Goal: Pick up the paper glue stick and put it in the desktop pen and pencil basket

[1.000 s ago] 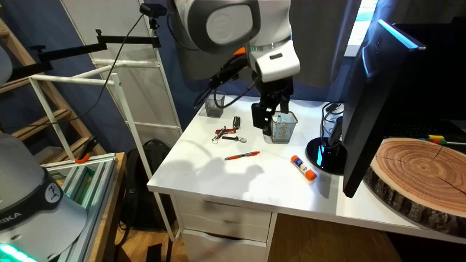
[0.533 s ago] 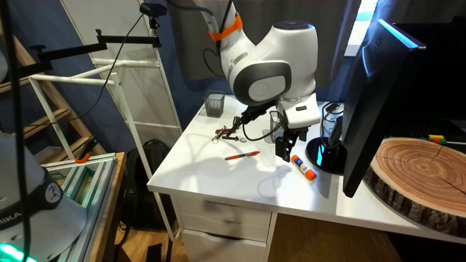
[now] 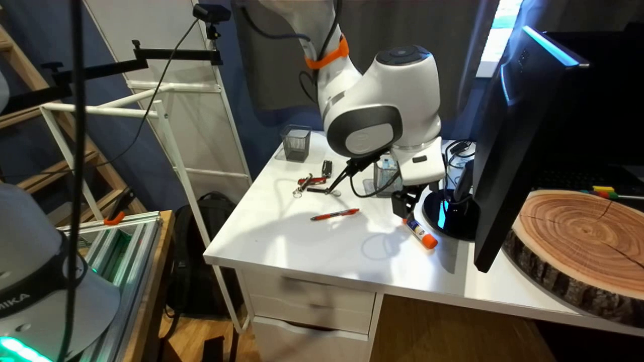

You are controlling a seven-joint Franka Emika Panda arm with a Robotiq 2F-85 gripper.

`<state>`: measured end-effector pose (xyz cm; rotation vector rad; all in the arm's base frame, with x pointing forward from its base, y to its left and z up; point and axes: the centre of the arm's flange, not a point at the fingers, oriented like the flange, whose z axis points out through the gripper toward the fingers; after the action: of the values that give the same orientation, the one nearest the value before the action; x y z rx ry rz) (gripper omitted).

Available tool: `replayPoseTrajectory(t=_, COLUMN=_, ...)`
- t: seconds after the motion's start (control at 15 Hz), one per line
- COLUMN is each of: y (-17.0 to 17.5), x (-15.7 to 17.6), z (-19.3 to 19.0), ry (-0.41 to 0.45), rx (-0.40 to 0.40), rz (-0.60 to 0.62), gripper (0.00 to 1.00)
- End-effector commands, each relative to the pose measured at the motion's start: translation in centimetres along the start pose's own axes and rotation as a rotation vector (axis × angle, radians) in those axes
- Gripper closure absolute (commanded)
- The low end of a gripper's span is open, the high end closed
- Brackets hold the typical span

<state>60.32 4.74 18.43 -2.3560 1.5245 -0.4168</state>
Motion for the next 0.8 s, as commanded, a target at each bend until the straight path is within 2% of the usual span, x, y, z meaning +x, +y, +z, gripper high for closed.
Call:
replayPoseTrajectory(t=0.0, y=-2.7, x=0.2, z=4.6, ry=0.01, rx=0.025, rz=0.041, gripper=0.0)
replayPoseTrajectory(t=0.33, y=-1.9, x=0.7, z=8.0, ry=0.023, rx=-0.103, rz=0.059, gripper=0.0)
replayPoseTrajectory(t=0.53, y=-1.7, x=1.3, z=9.5, ry=0.042, rx=-0.133, rz=0.07, gripper=0.0)
replayPoseTrajectory(t=0.73, y=-1.5, x=1.5, z=10.5, ry=0.044, rx=-0.163, rz=0.075, gripper=0.07)
